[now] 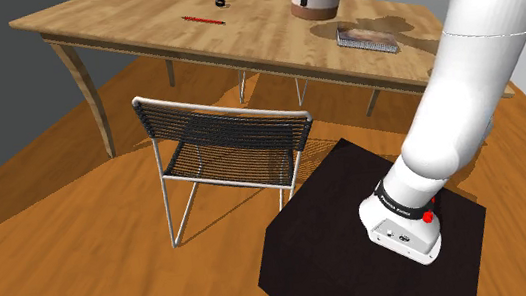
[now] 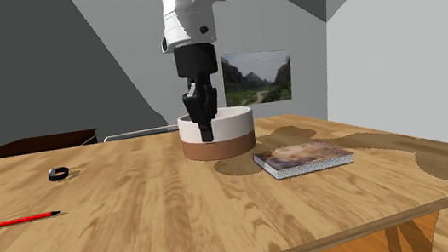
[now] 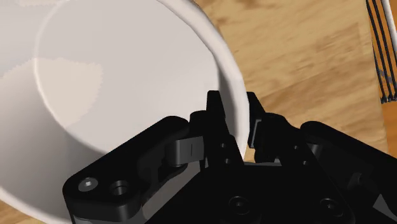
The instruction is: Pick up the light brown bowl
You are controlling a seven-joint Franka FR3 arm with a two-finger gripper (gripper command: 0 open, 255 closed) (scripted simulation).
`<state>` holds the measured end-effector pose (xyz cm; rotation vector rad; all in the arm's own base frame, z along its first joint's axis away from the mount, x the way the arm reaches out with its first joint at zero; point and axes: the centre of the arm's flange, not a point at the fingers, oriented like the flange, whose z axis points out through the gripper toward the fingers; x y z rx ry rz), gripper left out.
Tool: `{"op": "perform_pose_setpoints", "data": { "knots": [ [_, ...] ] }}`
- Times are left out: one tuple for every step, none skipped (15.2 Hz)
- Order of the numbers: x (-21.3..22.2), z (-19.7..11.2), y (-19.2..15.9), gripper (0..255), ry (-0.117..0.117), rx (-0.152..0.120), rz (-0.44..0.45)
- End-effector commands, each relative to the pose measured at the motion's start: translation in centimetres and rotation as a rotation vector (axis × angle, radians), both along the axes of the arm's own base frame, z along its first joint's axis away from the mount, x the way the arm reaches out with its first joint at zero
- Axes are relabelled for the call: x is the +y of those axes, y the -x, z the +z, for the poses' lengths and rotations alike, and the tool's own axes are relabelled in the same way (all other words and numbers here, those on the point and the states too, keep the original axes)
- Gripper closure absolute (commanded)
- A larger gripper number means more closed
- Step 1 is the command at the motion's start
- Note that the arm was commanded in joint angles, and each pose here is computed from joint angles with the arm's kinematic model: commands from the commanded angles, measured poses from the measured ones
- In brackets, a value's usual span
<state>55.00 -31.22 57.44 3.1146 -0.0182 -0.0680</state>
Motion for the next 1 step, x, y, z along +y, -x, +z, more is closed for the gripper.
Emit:
{"op": "perform_pose_setpoints", "data": {
  "knots": [
    [0.02,0.33,0.04,255,0.000,0.000,0.000]
  ]
}}
